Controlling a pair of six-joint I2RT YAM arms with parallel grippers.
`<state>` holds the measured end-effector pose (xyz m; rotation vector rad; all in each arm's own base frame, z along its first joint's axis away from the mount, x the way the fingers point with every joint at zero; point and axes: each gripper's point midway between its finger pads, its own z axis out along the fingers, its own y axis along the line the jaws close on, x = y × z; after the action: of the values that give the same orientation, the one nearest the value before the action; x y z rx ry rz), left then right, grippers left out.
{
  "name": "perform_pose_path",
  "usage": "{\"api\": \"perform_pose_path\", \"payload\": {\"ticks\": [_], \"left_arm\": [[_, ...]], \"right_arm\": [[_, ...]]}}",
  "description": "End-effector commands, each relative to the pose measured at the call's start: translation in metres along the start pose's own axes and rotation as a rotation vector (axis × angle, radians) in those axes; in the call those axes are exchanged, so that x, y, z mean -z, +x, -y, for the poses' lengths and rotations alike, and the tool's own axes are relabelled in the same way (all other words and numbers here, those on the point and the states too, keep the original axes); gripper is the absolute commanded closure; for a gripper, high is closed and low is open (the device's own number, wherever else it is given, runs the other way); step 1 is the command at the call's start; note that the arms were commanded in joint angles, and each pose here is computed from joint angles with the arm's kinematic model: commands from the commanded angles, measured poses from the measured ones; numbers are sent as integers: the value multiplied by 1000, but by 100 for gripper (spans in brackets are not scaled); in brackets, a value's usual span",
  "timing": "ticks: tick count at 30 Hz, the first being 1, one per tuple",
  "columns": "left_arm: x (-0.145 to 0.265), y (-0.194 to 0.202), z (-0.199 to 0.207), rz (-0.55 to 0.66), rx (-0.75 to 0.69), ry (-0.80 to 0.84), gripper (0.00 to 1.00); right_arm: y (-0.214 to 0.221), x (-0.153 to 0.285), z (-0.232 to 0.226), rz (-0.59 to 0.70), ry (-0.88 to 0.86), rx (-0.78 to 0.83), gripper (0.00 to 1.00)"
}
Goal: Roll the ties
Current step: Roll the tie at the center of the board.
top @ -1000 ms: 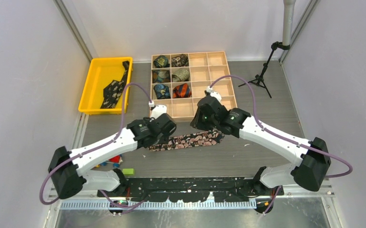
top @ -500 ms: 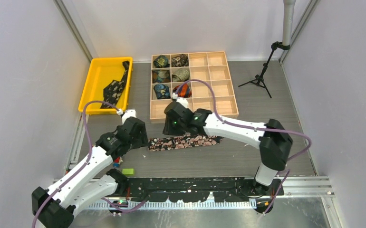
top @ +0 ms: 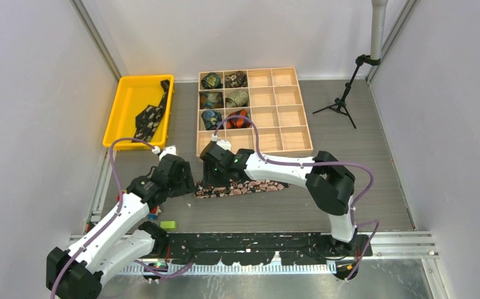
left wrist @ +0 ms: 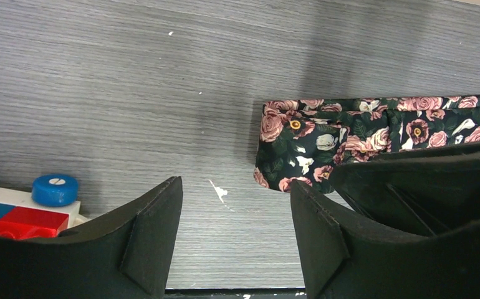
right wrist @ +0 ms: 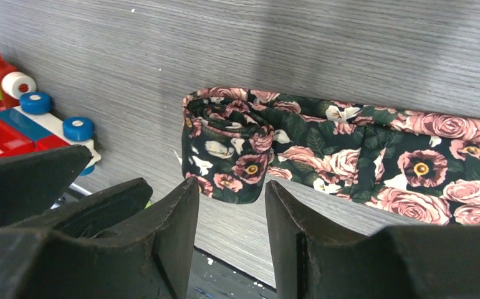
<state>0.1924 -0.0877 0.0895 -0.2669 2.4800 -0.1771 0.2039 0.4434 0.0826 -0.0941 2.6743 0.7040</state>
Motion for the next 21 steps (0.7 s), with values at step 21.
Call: {"api": "perform_pose_path", "payload": {"ticks": [21], "left_arm": [[-25, 10, 24, -6, 38, 151, 35]], "right_arm": [[-2, -29, 21, 13, 41, 15, 71]]}}
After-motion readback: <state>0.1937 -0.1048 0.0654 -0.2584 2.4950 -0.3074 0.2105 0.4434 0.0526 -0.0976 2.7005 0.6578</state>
